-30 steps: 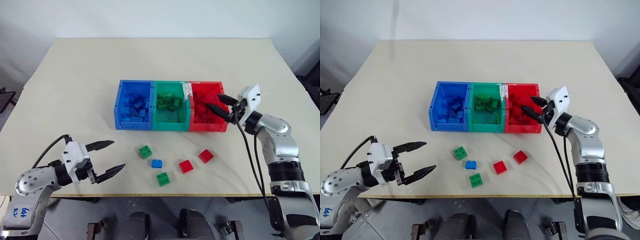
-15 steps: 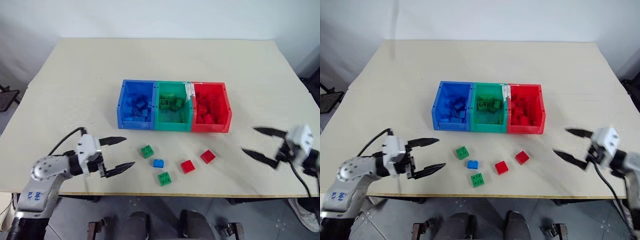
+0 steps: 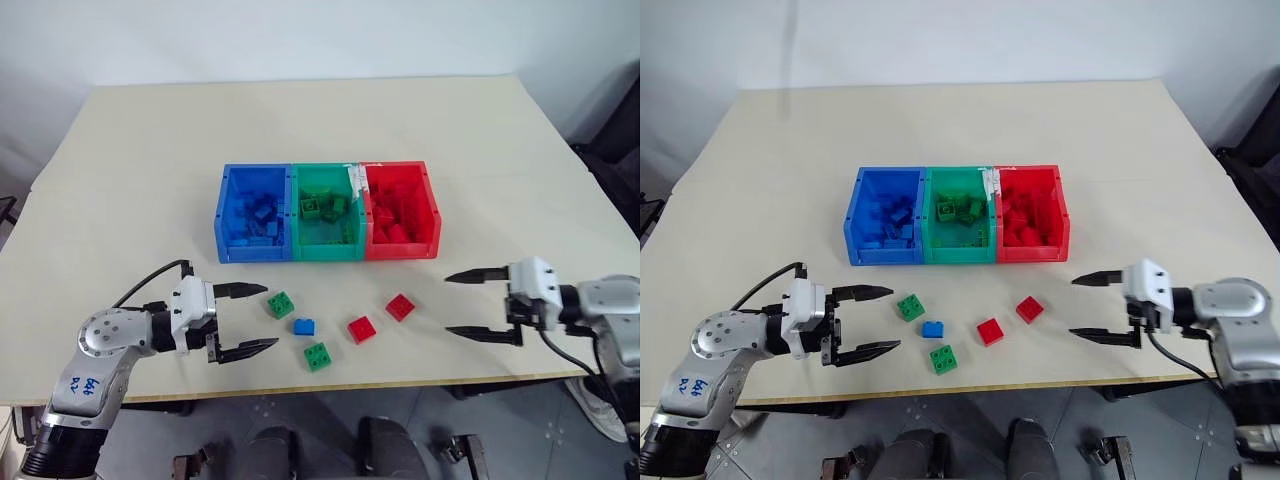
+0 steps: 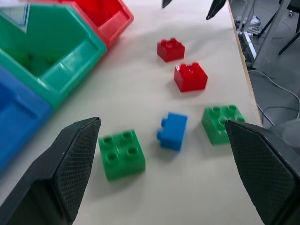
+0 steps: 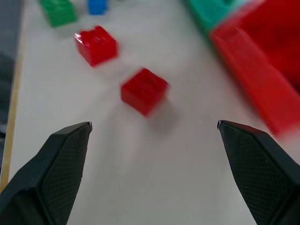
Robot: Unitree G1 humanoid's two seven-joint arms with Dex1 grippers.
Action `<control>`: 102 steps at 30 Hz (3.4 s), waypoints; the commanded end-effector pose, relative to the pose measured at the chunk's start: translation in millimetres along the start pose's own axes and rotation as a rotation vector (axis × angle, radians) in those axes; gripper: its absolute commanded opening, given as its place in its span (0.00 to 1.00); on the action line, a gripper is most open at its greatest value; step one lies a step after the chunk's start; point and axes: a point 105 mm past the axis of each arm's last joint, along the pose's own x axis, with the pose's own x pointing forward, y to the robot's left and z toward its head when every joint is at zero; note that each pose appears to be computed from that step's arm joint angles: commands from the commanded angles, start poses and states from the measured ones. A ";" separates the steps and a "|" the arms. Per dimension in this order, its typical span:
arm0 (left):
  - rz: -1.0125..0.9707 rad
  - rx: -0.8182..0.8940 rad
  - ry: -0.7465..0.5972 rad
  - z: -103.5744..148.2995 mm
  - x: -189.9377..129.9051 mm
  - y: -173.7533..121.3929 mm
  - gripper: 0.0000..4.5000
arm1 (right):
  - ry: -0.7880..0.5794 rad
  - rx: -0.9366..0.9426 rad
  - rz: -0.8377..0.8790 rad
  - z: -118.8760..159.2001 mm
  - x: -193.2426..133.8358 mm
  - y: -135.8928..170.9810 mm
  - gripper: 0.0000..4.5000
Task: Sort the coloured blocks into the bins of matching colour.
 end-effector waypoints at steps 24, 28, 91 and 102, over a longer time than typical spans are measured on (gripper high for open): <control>0.175 0.018 -0.079 20.9 -10.4 5.6 1.00 | -0.286 0.065 -0.383 53.2 7.1 -83.5 0.32; 0.215 0.021 -0.072 21.9 -17.4 13.7 1.00 | -0.243 0.069 -0.538 54.2 3.2 -116.1 0.32; 0.177 0.039 -0.043 13.5 -17.5 10.6 1.00 | -0.337 0.106 -0.542 68.0 14.8 -115.0 0.33; 0.183 0.028 -0.030 11.0 -18.6 7.3 1.00 | -0.341 0.026 -0.512 70.8 4.0 -103.1 0.99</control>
